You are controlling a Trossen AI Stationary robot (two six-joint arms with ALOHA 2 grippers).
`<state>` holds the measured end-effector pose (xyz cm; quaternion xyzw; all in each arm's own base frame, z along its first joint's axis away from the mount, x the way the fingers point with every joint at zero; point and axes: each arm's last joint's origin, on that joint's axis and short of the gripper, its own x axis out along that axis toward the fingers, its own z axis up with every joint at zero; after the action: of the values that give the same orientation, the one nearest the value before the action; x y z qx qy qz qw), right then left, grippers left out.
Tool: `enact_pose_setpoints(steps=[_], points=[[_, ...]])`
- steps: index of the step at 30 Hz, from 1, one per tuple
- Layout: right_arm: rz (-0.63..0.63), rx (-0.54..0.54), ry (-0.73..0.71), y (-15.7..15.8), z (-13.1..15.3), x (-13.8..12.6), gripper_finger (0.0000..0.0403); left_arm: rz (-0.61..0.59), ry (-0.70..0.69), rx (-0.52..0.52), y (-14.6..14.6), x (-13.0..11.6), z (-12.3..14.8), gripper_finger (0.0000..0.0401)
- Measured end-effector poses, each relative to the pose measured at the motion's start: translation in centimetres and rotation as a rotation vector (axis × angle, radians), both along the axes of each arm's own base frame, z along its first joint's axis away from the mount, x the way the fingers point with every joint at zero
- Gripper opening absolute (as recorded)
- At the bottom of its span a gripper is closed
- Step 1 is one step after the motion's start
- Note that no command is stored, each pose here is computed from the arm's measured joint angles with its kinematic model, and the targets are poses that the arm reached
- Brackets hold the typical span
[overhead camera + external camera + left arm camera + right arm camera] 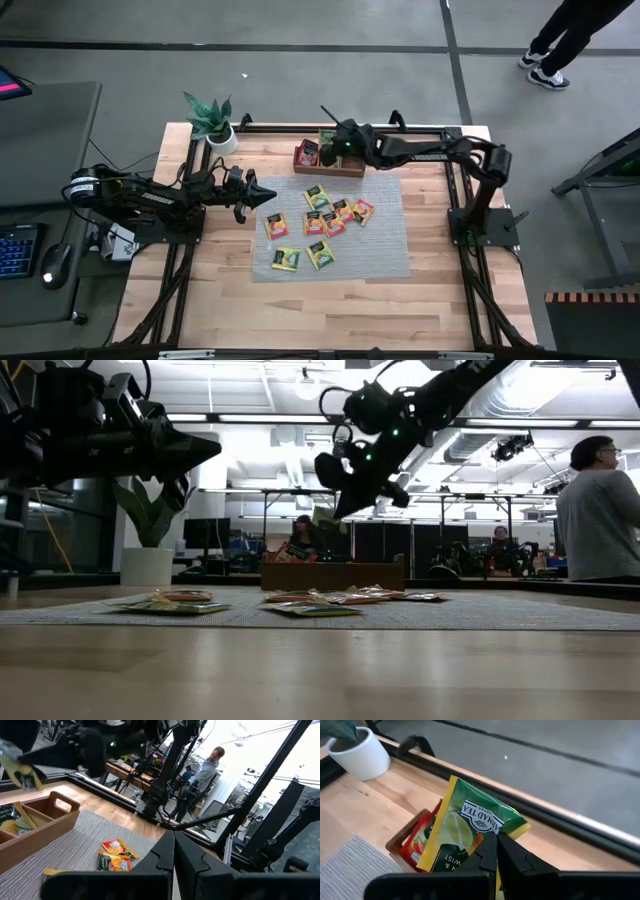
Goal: Pick & Place Tea
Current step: Put the yellow tea bag into the middle section of the wooden organizer
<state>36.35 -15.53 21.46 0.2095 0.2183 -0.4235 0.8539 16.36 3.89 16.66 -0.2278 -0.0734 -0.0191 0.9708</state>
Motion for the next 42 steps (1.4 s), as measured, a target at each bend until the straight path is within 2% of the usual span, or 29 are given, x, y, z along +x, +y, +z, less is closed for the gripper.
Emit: enact_pose_setpoints(steps=[12, 37, 42], points=[[-0.031, 0.123, 0.047, -0.7, -3.3, 0.3, 0.0000, 0.000, 0.008, -0.002, 0.0, 0.0, -0.1, 0.0000], [0.007, 0.181, 0.032, -1.0, -3.5, 0.1, 0.0001, 0.001, 0.009, -0.002, 0.0, 0.0, -0.1, 0.0000], [0.013, 0.185, 0.031, -1.0, -3.5, 0.2, 0.0018, 0.001, 0.009, -0.002, 0.0, 0.0, -0.1, 0.0000]])
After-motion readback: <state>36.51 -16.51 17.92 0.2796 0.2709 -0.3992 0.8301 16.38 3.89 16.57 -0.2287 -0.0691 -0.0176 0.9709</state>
